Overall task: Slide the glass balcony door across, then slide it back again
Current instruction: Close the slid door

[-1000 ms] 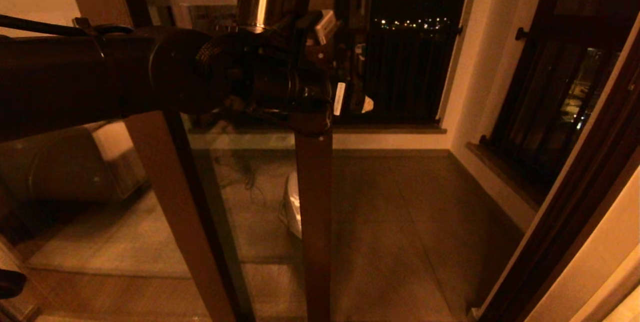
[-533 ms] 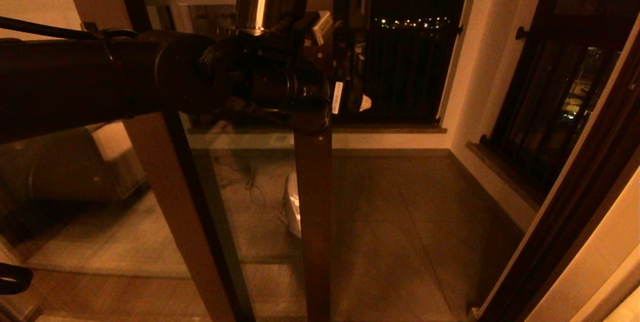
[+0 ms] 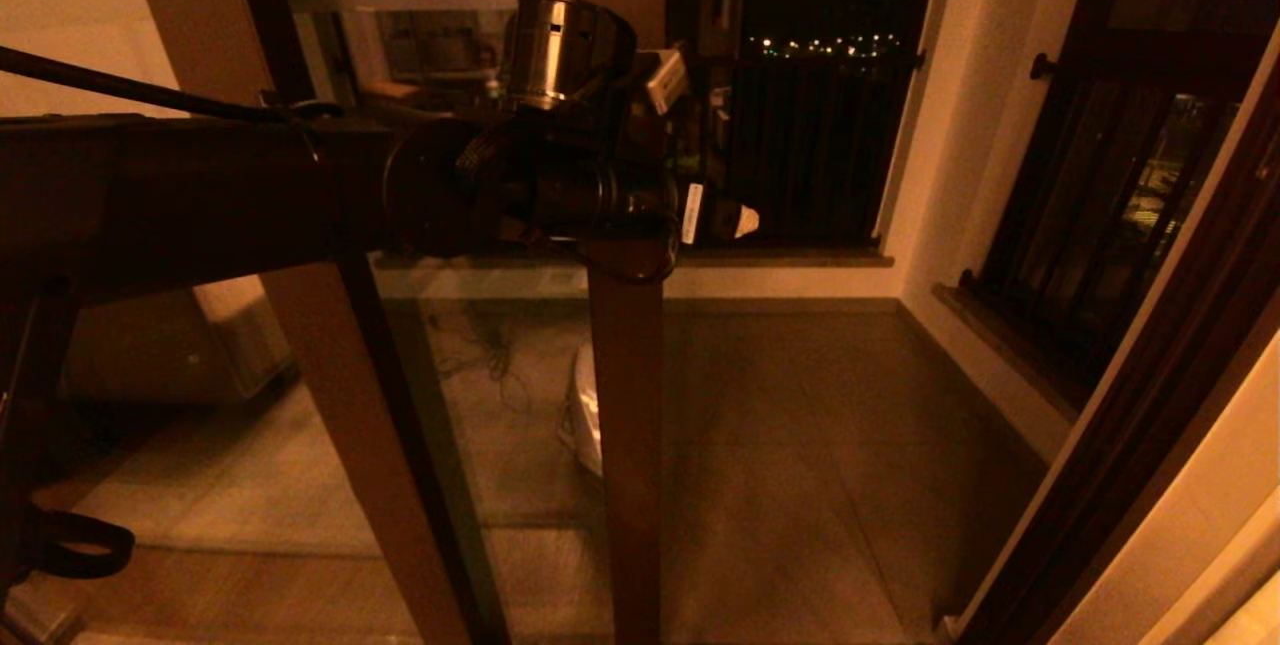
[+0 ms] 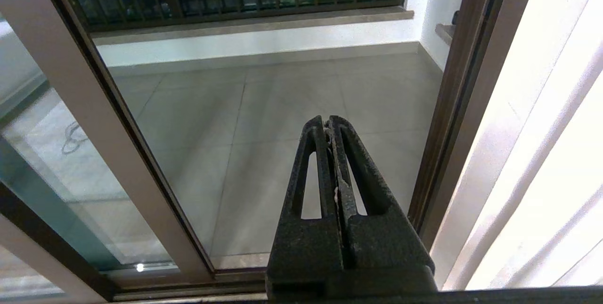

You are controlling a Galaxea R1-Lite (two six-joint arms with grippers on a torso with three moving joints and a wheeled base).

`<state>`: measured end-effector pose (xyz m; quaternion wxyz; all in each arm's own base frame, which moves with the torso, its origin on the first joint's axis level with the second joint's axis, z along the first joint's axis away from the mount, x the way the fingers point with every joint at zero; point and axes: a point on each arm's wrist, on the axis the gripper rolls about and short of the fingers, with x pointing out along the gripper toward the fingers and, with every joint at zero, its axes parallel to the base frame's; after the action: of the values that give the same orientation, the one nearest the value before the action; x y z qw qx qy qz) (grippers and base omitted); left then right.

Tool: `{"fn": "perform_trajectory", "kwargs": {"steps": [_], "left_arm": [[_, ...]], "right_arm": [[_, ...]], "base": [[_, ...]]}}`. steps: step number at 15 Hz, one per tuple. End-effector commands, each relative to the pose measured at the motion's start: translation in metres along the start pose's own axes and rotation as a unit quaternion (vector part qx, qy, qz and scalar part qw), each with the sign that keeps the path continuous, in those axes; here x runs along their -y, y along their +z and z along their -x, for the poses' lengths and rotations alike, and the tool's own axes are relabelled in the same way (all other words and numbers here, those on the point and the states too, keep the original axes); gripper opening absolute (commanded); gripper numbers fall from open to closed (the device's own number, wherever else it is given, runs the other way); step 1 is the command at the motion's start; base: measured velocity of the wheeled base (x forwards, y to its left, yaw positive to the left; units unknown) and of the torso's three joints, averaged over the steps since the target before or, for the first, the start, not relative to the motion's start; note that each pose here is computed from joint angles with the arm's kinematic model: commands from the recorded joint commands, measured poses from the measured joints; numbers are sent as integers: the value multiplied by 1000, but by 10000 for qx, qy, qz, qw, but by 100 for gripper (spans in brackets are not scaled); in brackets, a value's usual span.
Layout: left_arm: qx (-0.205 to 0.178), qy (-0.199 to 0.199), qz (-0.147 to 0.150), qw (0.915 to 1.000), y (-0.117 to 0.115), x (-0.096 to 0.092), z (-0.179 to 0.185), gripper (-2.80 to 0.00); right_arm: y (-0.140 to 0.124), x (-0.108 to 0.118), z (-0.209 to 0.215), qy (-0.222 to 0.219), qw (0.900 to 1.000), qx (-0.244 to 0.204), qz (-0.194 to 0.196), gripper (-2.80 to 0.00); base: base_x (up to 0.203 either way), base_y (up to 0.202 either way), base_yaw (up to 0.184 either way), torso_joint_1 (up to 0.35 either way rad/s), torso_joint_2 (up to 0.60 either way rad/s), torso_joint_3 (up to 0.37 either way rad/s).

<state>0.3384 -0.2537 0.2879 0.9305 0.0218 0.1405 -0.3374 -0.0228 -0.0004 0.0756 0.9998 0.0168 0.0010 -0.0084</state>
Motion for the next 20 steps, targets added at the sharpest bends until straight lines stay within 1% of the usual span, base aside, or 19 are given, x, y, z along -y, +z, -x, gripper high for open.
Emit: {"fn": "perform_trajectory", "kwargs": {"steps": [1, 5, 8, 12, 14, 15, 20], "left_arm": [[-17, 45, 12, 10000, -2, -4, -3, 0], [-11, 90, 32, 10000, -7, -9, -11, 0], [20, 124, 26, 9999, -5, -10, -8, 0], [-39, 163, 45, 9998, -11, -13, -17, 0], [174, 178, 30, 9997, -10, -14, -22, 0], [214, 179, 22, 9996, -10, -14, -23, 0], [198, 144, 21, 9997, -11, -14, -25, 0]], "right_arm": [[0, 0, 0, -1, 10000, -4, -3, -280], [0, 0, 0, -1, 10000, -4, -1, -280], [0, 0, 0, -1, 10000, -4, -1, -280], [0, 0, 0, -1, 10000, -4, -1, -280], [0, 0, 0, -1, 10000, -4, -1, -280], [0, 0, 0, -1, 10000, -10, 0, -280], [0, 0, 0, -1, 10000, -4, -1, -280]], "base": [[0, 0, 0, 0, 0, 0], [0, 0, 0, 0, 0, 0], [0, 0, 0, 0, 0, 0], [0, 0, 0, 0, 0, 0], [0, 0, 0, 0, 0, 0], [0, 0, 0, 0, 0, 0], [0, 0, 0, 0, 0, 0]]}}
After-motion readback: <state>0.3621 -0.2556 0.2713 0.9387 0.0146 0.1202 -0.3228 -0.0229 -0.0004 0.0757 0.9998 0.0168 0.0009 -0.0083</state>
